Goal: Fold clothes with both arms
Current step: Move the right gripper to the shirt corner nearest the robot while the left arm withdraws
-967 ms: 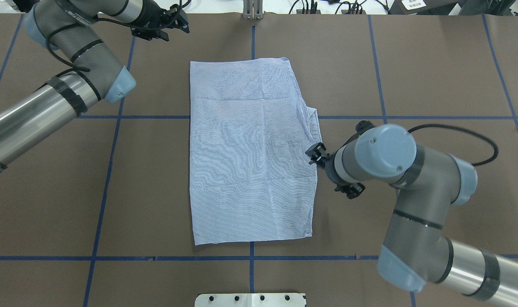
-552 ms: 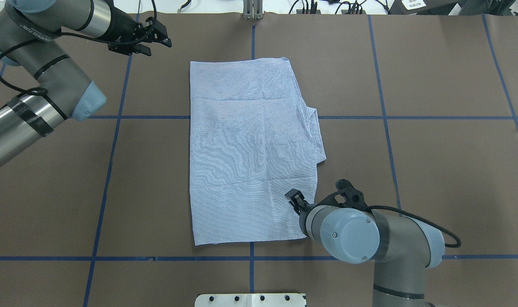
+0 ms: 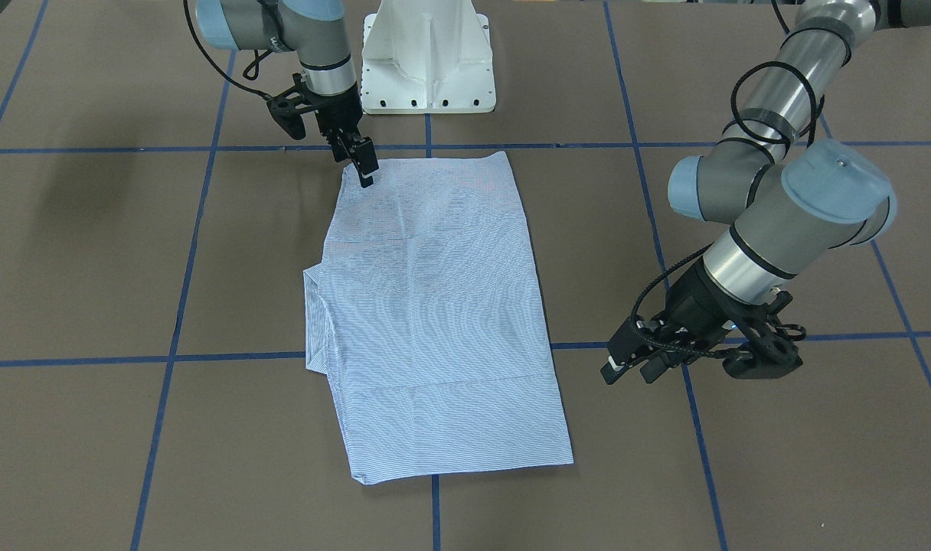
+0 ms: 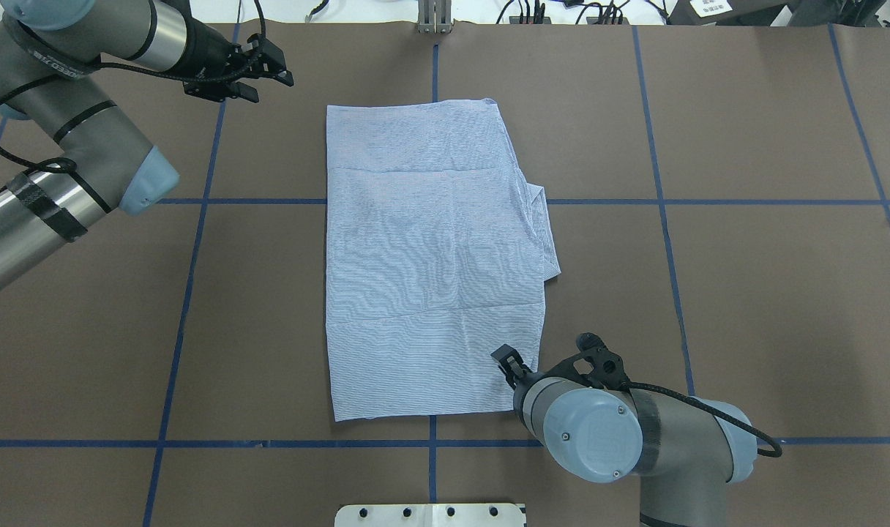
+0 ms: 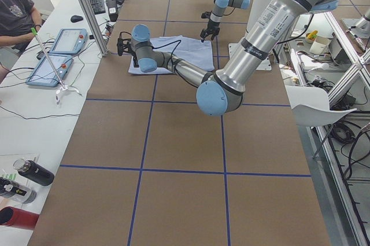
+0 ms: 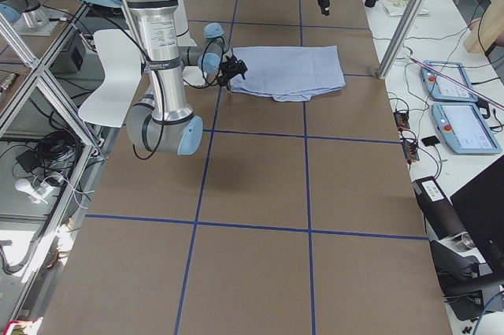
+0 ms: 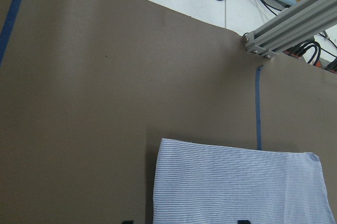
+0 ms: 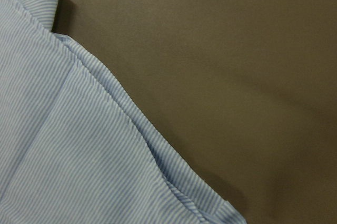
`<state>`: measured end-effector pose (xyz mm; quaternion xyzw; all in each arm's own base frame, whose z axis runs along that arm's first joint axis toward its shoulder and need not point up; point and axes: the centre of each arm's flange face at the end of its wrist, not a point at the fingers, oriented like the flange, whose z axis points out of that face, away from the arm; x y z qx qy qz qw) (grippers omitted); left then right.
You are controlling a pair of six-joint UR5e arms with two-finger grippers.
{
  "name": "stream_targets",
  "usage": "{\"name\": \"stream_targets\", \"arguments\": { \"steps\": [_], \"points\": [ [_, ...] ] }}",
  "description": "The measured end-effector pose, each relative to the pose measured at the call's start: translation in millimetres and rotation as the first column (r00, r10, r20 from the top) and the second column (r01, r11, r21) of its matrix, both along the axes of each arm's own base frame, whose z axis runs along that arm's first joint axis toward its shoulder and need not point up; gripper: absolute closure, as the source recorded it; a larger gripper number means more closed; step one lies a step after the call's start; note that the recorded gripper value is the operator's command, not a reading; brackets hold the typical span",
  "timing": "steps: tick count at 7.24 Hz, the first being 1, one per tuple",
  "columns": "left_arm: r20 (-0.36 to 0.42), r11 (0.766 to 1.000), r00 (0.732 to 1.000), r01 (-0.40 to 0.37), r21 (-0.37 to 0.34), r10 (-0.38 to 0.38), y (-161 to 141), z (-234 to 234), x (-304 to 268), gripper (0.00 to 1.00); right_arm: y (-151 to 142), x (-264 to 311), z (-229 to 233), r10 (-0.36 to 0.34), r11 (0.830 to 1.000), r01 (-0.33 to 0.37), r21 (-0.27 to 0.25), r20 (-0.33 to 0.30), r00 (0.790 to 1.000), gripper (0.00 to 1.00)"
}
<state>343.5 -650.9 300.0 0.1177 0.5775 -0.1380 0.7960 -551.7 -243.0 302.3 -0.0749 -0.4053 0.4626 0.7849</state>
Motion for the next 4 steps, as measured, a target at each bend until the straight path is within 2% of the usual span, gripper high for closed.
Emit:
{"name": "stream_targets", "arguments": {
  "steps": [1, 4],
  "points": [
    [-0.002, 1.0, 1.0, 0.002, -0.004, -0.002, 0.2, -0.5, 0.3, 0.27, 0.2, -0.5, 0.8, 0.0, 1.0, 0.0, -0.003, -0.017, 1.0, 0.99],
    [-0.007, 1.0, 1.0, 0.005, -0.014, -0.005, 0.4, -1.0, 0.4, 0.27, 0.9, -0.1, -0.4, -0.004, 1.0, 0.004, -0.012, -0.044, 0.999, 1.0]
  ]
}}
